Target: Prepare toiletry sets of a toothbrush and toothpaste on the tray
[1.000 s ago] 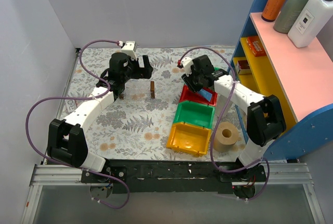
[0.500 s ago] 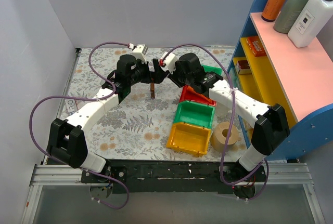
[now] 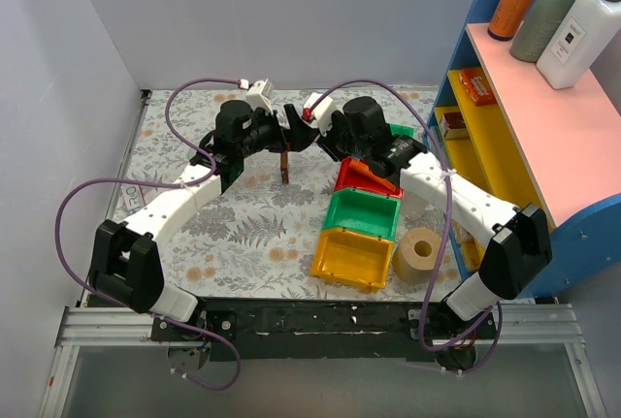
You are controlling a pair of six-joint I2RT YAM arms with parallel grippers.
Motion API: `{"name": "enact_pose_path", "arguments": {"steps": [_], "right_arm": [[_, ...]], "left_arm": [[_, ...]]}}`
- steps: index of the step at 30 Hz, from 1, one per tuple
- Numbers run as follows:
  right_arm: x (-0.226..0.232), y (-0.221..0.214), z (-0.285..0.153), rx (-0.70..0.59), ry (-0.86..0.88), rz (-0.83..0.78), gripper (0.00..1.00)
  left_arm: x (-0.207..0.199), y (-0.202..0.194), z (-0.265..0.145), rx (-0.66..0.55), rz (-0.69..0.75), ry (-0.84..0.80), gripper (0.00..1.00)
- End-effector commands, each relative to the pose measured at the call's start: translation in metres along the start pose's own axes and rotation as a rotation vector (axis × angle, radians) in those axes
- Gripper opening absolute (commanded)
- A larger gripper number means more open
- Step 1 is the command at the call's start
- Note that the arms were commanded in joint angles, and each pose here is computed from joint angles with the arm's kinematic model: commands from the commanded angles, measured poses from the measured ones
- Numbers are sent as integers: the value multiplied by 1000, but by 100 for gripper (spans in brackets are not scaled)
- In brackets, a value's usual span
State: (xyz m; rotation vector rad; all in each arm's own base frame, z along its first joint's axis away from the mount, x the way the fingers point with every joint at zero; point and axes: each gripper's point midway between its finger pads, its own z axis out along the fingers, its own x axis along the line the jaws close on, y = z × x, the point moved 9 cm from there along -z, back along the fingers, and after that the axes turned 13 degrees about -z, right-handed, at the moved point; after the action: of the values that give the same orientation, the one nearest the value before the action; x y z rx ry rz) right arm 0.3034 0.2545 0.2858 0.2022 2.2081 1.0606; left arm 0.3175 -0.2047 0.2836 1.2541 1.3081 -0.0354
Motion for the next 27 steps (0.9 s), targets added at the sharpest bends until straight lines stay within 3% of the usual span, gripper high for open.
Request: {"name": "enact_pose_path", "arguments": {"steps": [1, 10, 18, 27], "right_arm": [[-7, 20, -12, -118, -19, 4, 1], [2, 22, -7, -140, 53, 6, 1], [9, 18, 3, -102, 37, -28, 1], [5, 14, 9, -65, -36, -45, 1]], "left_arm": [[-3, -7, 5, 47, -48, -90, 98], [5, -14, 13, 84, -67, -79, 93], [8, -22, 21, 145, -85, -101, 61], [2, -38, 30, 240, -105, -151, 33]]}}
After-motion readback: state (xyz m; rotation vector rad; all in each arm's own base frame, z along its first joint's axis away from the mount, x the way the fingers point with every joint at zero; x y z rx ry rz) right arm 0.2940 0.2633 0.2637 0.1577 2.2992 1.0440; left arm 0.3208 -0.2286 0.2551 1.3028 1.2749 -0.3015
